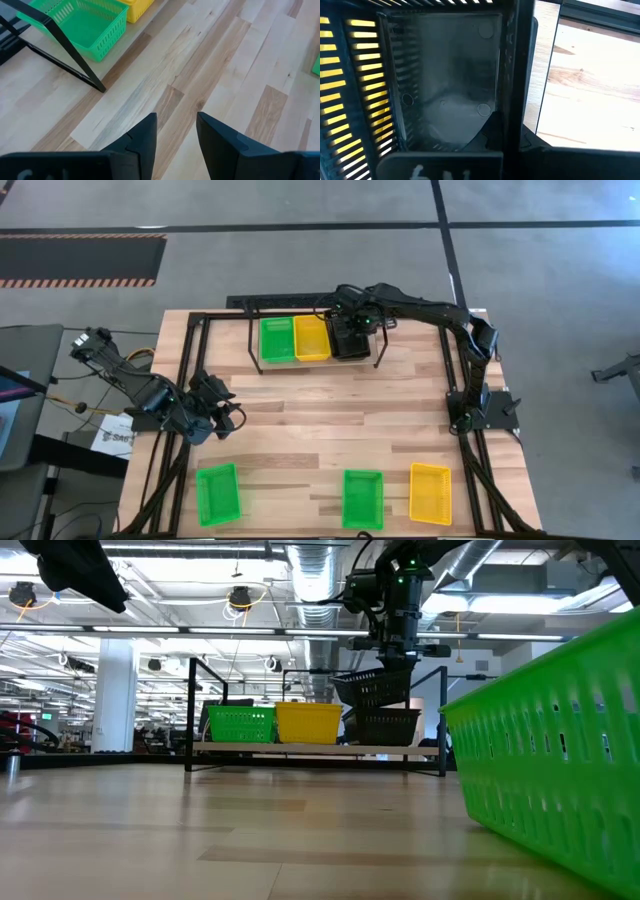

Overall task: Stack baskets on shelf by color
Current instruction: Stack the black bin on top of the black bins on the shelf, then stack the yellow bin on top of the yellow bins on the shelf

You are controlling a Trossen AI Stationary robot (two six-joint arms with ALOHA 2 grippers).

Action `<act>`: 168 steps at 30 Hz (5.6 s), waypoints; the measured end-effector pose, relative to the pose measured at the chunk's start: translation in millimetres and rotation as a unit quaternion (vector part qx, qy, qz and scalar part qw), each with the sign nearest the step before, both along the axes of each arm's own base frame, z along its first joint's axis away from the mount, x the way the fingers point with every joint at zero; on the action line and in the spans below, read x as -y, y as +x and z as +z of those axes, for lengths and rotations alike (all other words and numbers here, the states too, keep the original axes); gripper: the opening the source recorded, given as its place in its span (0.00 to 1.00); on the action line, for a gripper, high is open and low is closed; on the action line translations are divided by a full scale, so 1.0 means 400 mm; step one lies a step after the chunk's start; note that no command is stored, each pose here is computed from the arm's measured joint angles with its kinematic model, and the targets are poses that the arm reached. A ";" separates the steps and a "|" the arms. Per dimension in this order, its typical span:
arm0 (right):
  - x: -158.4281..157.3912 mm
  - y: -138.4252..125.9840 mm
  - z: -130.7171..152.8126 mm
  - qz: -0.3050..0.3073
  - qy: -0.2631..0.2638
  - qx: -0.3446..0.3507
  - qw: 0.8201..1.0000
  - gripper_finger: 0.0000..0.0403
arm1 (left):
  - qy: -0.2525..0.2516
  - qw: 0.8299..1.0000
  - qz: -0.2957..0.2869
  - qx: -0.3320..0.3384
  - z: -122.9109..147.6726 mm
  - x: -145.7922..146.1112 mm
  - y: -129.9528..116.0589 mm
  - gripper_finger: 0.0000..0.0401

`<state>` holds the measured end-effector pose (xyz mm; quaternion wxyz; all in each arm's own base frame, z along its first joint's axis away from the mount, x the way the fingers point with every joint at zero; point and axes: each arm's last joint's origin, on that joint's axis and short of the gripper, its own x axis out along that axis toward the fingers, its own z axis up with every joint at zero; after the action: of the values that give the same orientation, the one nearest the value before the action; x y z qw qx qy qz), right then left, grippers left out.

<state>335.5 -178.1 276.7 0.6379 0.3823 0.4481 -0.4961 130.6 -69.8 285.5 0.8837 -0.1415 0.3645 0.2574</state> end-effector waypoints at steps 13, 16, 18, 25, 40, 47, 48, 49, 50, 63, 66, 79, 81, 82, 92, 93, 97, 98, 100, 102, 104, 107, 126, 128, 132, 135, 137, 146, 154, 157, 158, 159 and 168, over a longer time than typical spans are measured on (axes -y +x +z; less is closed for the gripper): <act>0.011 0.014 -0.033 -0.006 -0.015 -0.025 1.000 0.01 | 0.000 1.000 0.000 0.000 0.000 0.000 0.000 0.31; 0.014 0.033 -0.066 0.000 -0.003 -0.030 1.000 0.01 | 0.000 1.000 0.001 0.001 0.000 0.000 0.000 0.31; 0.015 0.041 -0.086 0.011 0.002 -0.042 0.999 0.01 | -0.003 1.000 0.005 0.003 0.000 0.000 0.000 0.31; 0.019 0.038 -0.089 0.013 0.010 -0.047 0.999 0.01 | -0.005 1.000 0.006 0.003 0.000 0.000 0.000 0.31; 0.011 0.038 -0.051 0.050 0.011 -0.052 0.997 0.26 | -0.005 1.000 0.006 0.003 0.000 0.000 0.000 0.31; 0.017 0.051 0.035 0.058 -0.044 -0.032 0.997 0.39 | -0.005 1.000 0.006 0.003 0.000 0.000 0.000 0.31; 0.018 0.050 0.047 0.059 -0.052 -0.033 0.996 0.40 | -0.005 1.000 0.006 0.003 0.000 0.000 0.000 0.31; 0.018 0.049 0.057 0.059 -0.057 -0.034 0.996 0.41 | -0.005 1.000 0.006 0.003 0.000 0.000 0.000 0.31; 0.018 0.048 0.068 0.058 -0.061 -0.033 0.996 0.41 | -0.005 1.000 0.007 0.003 0.000 0.000 0.000 0.31; -0.068 0.062 0.124 0.107 -0.047 -0.045 0.992 0.36 | -0.005 1.000 0.007 0.003 0.000 0.000 0.000 0.31; -0.136 0.083 0.121 0.152 -0.038 -0.054 0.986 0.30 | -0.004 1.000 0.007 0.004 0.000 0.000 0.000 0.31; -0.314 0.154 0.038 0.220 -0.082 -0.067 0.970 0.08 | -0.003 1.000 0.007 0.004 0.000 0.000 0.000 0.31; -0.315 0.152 0.020 0.221 -0.069 -0.072 0.970 0.10 | -0.003 1.000 0.007 0.004 0.000 0.000 0.000 0.31; -0.317 0.153 0.009 0.229 -0.054 -0.068 0.970 0.10 | -0.003 1.000 0.007 0.004 0.000 0.000 0.000 0.31; -0.295 0.157 -0.104 0.260 -0.002 -0.054 0.964 0.03 | -0.007 1.000 0.012 0.007 0.000 0.000 0.000 0.31; -0.290 0.156 -0.107 0.263 -0.003 -0.057 0.963 0.02 | -0.008 1.000 0.014 0.008 0.000 0.000 0.000 0.31; -0.268 0.151 -0.107 0.267 -0.009 -0.064 0.961 0.01 | -0.013 1.000 0.020 0.011 0.000 -0.001 0.000 0.31; -0.261 0.150 -0.107 0.263 -0.015 -0.066 0.962 0.01 | -0.013 1.000 0.020 0.011 0.000 -0.001 0.000 0.31; -0.248 0.148 -0.106 0.264 -0.024 -0.073 0.962 0.01 | -0.013 1.000 0.021 0.011 0.000 -0.001 0.000 0.31; -0.234 0.145 -0.106 0.267 -0.027 -0.078 0.960 0.01 | -0.012 1.000 0.021 0.012 0.000 -0.001 0.000 0.31; -0.220 0.141 -0.106 0.269 -0.028 -0.081 0.959 0.01 | -0.016 0.999 0.026 0.015 0.000 -0.001 0.000 0.31; -0.203 0.138 -0.106 0.268 -0.029 -0.083 0.959 0.01 | -0.020 0.999 0.031 0.017 0.000 -0.001 0.000 0.31; -0.541 0.031 0.254 0.278 -0.067 0.018 0.958 0.01 | -0.050 0.998 -0.014 -0.034 -0.006 0.006 -0.005 0.31; -0.599 -0.020 0.288 0.243 -0.055 0.047 0.967 0.01 | -0.046 0.998 -0.021 -0.037 -0.006 0.006 -0.004 0.31; -0.725 -0.086 0.308 0.179 -0.043 0.103 0.978 0.01 | -0.037 0.998 -0.032 -0.040 -0.006 0.007 -0.003 0.31; -0.821 -0.119 0.300 0.133 -0.019 0.138 0.981 0.01 | -0.028 0.998 -0.039 -0.041 -0.006 0.007 -0.002 0.31; -0.886 -0.132 0.272 0.111 -0.001 0.141 0.984 0.00 | -0.023 0.998 -0.046 -0.043 -0.005 0.007 -0.003 0.31; -1.092 -0.181 0.046 -0.038 0.099 -0.034 0.994 0.01 | -0.015 0.998 -0.051 -0.044 -0.005 0.006 -0.002 0.31; -1.168 -0.220 -0.030 -0.065 0.109 -0.100 0.987 0.10 | -0.033 0.999 -0.027 -0.030 -0.004 0.007 -0.001 0.31; -1.161 -0.219 -0.029 -0.066 0.101 -0.102 0.987 0.14 | -0.042 0.999 -0.017 -0.024 -0.004 0.007 0.000 0.31; -1.161 -0.219 -0.029 -0.063 0.097 -0.100 0.988 0.16 | -0.044 0.999 -0.016 -0.022 -0.004 0.007 0.000 0.31; -1.159 -0.219 -0.033 -0.056 0.094 -0.099 0.989 0.18 | -0.044 0.999 -0.016 -0.022 -0.004 0.007 0.000 0.31; -1.151 -0.238 -0.097 -0.093 0.085 -0.152 0.980 0.40 | -0.047 0.999 -0.017 -0.016 -0.002 0.009 0.003 0.31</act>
<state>240.4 282.4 238.0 0.4785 0.3953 0.5427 -0.5659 131.8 -73.6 284.6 0.8744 -0.1723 0.3927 0.2267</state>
